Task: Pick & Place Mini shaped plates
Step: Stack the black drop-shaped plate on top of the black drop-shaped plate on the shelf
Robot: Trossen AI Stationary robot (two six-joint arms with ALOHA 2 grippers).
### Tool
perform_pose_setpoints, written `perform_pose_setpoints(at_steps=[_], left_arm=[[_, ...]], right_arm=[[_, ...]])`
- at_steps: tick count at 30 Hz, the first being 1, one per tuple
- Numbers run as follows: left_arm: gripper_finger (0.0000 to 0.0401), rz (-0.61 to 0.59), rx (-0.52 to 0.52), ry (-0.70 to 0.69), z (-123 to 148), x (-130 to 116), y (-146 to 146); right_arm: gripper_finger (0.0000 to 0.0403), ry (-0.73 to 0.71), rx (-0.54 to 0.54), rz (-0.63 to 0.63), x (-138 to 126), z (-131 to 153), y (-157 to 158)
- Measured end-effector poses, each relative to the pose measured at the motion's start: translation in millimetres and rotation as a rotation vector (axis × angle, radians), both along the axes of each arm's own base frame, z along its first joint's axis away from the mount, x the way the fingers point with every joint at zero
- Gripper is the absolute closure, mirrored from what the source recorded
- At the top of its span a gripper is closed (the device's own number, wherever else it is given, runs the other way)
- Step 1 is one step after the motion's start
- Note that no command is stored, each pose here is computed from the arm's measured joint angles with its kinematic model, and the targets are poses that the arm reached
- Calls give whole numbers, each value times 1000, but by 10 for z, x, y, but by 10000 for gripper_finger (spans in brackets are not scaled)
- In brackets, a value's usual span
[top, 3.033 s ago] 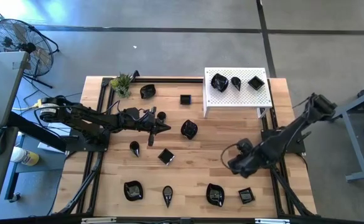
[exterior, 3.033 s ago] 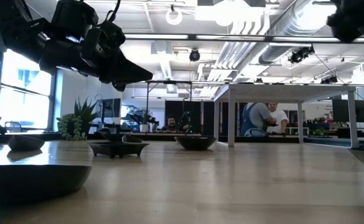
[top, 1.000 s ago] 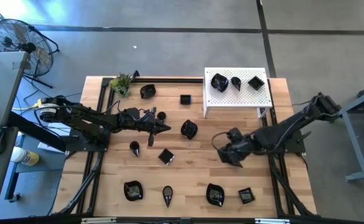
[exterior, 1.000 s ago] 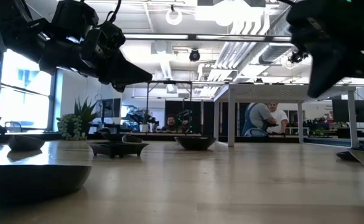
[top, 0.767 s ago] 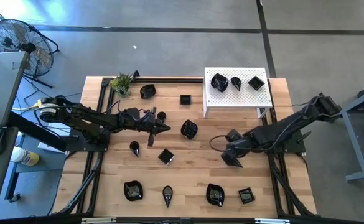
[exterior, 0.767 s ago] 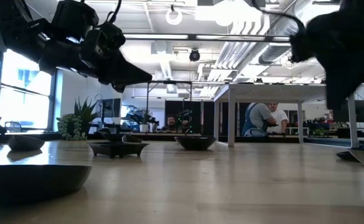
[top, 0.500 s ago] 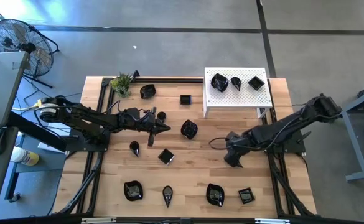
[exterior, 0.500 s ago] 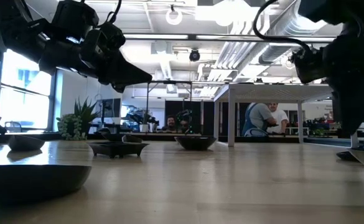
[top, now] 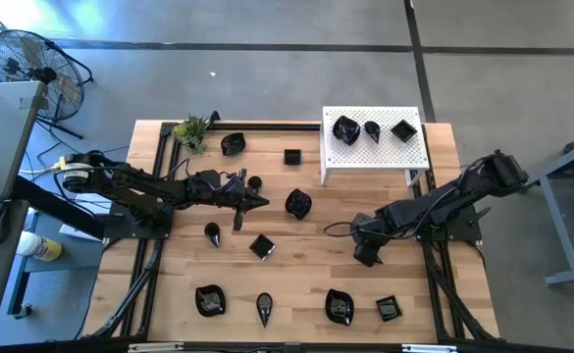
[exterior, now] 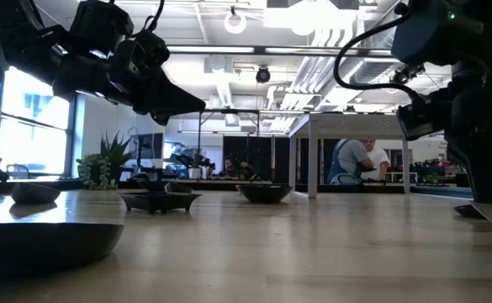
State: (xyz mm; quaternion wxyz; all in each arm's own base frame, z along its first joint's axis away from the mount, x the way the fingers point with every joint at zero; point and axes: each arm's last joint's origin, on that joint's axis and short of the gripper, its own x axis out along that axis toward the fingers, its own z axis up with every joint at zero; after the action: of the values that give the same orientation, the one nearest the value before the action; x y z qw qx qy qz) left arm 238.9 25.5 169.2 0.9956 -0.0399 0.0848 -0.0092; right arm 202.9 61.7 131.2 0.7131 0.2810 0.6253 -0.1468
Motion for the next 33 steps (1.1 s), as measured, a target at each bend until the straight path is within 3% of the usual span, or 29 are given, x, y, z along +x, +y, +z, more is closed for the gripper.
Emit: perform_pose_setpoints(at_steps=[6, 17, 22, 27, 33], left_arm=[[400, 0, 0, 2, -1, 0, 0], [400, 0, -1, 5, -4, -1, -1], [400, -1, -1, 5, -4, -1, -1], [400, -1, -1, 3, -3, -1, 0], [400, -1, 0, 2, -2, 0, 0]], right_arm=[[396, -8, 21, -3, 29, 28, 4], [402, -173, 77, -122, 172, 436, -76], [402, -327, 55, -320, 277, 913, -267], [402, -389, -103, -553, 288, 1539, -669], [402, -432, -263, -684, 112, 2237, -1286]])
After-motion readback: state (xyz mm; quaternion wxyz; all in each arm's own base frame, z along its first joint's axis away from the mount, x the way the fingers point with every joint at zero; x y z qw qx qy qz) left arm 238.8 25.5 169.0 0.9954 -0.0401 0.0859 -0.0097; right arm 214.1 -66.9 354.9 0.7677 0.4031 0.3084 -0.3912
